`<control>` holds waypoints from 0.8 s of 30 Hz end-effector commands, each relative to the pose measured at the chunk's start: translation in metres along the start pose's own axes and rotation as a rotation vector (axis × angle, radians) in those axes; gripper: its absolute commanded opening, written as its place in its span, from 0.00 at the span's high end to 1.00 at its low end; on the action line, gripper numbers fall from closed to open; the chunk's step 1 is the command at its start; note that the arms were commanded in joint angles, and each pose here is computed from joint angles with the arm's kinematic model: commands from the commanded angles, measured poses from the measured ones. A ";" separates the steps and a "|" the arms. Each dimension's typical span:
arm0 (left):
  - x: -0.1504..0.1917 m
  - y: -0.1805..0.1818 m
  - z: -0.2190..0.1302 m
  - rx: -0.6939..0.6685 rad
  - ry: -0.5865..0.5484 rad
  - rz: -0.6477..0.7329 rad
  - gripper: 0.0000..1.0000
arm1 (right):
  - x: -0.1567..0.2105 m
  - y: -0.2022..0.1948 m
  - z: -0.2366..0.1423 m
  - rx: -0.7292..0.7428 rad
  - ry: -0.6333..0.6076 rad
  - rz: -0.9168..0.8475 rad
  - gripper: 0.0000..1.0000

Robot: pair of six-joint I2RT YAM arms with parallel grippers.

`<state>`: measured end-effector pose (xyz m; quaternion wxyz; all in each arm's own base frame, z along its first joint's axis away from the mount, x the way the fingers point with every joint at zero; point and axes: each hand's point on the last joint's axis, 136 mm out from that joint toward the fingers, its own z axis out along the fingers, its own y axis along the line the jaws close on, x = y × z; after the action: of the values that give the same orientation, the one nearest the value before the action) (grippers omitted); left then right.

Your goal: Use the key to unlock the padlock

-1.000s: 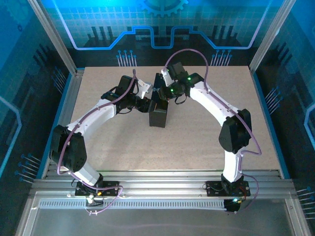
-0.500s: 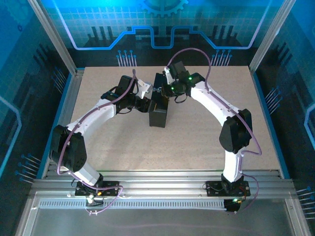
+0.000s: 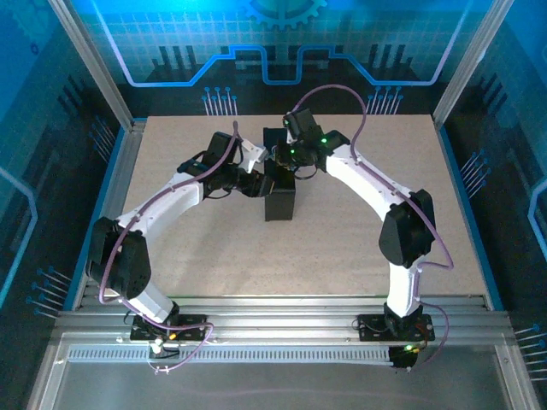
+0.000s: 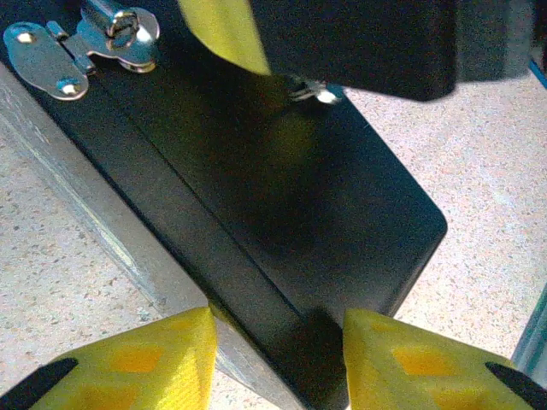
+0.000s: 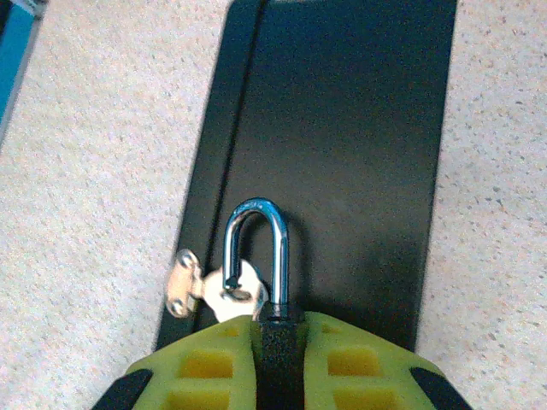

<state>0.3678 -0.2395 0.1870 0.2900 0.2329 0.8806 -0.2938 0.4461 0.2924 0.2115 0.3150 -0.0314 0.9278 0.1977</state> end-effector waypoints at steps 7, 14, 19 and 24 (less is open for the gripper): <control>0.023 -0.013 0.008 0.045 0.089 -0.020 0.59 | -0.009 0.004 0.020 0.021 -0.078 0.071 1.00; 0.016 -0.003 0.003 0.001 0.068 -0.034 0.54 | -0.038 -0.016 -0.011 -0.029 -0.151 0.089 1.00; -0.003 0.006 -0.005 -0.049 0.001 -0.058 0.49 | -0.061 -0.026 -0.047 -0.152 -0.209 0.094 1.00; -0.027 0.002 -0.017 -0.005 -0.103 -0.073 0.48 | -0.055 -0.080 -0.061 -0.130 -0.215 0.164 1.00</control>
<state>0.3726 -0.2367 0.1881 0.2898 0.2052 0.8865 -0.2967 0.4742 0.2064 0.2404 0.3704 0.0526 0.8914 0.2557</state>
